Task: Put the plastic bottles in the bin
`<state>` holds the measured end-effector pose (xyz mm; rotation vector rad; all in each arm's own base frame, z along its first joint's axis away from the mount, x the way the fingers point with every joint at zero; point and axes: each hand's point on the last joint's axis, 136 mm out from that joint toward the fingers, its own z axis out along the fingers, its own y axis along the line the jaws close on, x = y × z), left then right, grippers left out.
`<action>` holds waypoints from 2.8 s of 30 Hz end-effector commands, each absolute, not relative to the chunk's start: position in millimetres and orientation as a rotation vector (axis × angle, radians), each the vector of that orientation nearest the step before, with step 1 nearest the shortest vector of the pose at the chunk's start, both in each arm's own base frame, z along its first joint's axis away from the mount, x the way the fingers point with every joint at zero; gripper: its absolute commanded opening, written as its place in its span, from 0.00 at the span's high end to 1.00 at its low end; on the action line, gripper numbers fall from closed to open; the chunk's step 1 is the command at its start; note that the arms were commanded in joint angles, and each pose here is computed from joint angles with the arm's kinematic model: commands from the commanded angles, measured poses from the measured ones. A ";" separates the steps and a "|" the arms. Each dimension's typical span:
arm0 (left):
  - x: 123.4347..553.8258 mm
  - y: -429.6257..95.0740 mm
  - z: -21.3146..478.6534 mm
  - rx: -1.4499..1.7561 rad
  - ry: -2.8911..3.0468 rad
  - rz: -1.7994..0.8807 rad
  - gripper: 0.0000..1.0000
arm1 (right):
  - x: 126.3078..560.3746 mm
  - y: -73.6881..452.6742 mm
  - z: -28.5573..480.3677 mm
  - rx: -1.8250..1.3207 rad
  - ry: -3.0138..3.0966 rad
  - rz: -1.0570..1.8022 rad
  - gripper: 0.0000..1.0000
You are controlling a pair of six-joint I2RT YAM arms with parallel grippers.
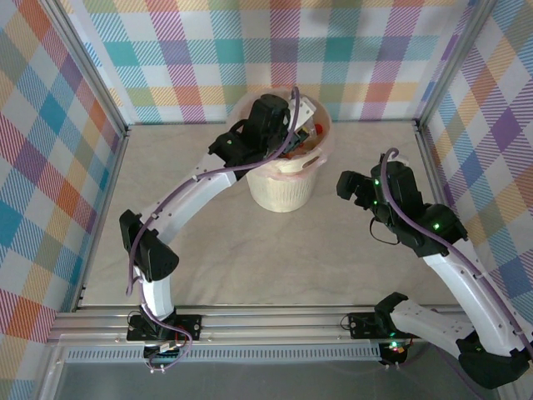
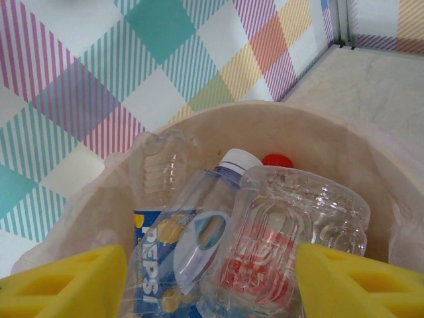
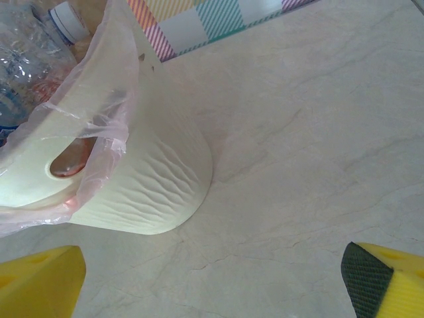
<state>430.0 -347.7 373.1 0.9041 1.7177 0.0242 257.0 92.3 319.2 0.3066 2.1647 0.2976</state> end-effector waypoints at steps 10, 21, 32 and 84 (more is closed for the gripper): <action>425.9 -350.6 378.9 0.897 1.723 -0.009 0.19 | 255.3 88.2 324.5 0.308 2.145 0.299 0.00; 384.6 -334.0 457.2 0.784 1.630 -0.212 0.00 | 257.1 89.5 324.7 0.275 2.155 0.278 0.00; 355.6 -255.0 485.4 0.478 1.624 -0.137 0.00 | 249.0 73.3 321.4 0.285 2.114 0.221 0.00; 317.3 34.8 141.1 -0.385 1.802 0.211 0.00 | 375.2 33.9 136.5 0.051 1.982 -0.082 0.00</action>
